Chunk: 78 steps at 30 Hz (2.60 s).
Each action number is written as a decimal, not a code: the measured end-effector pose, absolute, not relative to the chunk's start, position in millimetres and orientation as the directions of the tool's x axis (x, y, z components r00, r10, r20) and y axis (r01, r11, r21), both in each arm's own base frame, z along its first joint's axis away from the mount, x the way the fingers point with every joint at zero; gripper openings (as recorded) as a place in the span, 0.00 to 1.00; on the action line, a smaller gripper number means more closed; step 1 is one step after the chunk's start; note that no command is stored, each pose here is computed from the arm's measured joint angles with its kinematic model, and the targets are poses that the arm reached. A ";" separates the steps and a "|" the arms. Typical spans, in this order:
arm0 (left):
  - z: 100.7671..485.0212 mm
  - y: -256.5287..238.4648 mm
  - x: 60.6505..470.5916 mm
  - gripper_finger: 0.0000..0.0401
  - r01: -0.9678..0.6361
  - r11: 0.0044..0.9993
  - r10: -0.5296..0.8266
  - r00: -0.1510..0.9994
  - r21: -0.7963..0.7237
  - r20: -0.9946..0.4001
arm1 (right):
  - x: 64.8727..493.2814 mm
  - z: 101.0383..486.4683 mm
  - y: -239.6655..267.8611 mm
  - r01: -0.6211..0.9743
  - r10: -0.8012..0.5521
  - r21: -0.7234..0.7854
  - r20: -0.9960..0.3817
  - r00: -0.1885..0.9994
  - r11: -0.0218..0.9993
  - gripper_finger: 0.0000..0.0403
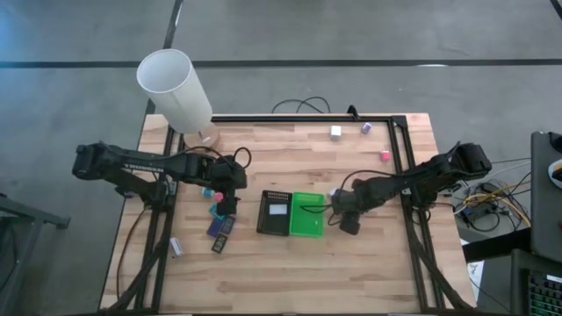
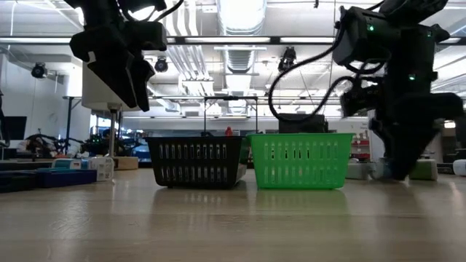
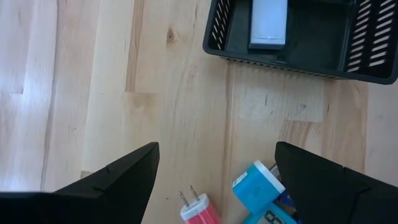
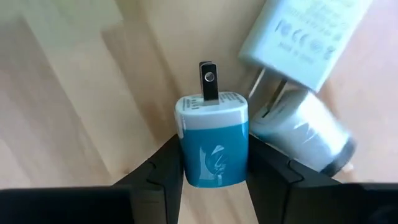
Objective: Pick & Place Office items
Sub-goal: Put the right blue charger adapter into the green basket
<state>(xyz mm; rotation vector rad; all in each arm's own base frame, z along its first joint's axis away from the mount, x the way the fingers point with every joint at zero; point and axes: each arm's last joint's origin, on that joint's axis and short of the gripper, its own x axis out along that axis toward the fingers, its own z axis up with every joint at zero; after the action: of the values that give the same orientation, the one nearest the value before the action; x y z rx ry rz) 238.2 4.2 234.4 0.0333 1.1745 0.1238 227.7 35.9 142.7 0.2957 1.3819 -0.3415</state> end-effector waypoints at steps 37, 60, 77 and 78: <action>218.7 4.2 234.2 0.82 -0.168 0.984 0.115 0.366 0.056 -0.923 | 261.8 228.0 80.7 0.170 -0.137 0.015 -0.522 0.842 0.985 0.32; 215.4 4.4 231.9 0.82 -0.168 0.983 0.122 0.346 0.066 -0.930 | 314.9 208.1 30.4 0.349 0.083 0.252 -0.897 0.433 0.902 0.32; 215.3 4.4 231.9 0.82 -0.166 0.984 0.122 0.346 0.068 -0.930 | 355.2 178.9 25.6 0.328 0.153 0.212 -0.969 0.196 0.921 0.32; 215.3 4.4 231.9 0.82 -0.166 0.984 0.122 0.346 0.068 -0.930 | 355.5 179.4 25.4 0.323 0.153 0.211 -0.968 0.198 0.922 0.32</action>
<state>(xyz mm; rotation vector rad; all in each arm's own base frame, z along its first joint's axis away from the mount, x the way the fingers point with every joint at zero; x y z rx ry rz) 231.9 4.4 215.3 -0.0413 1.2033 0.1872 355.5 25.4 179.4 0.4122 1.3779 -0.1243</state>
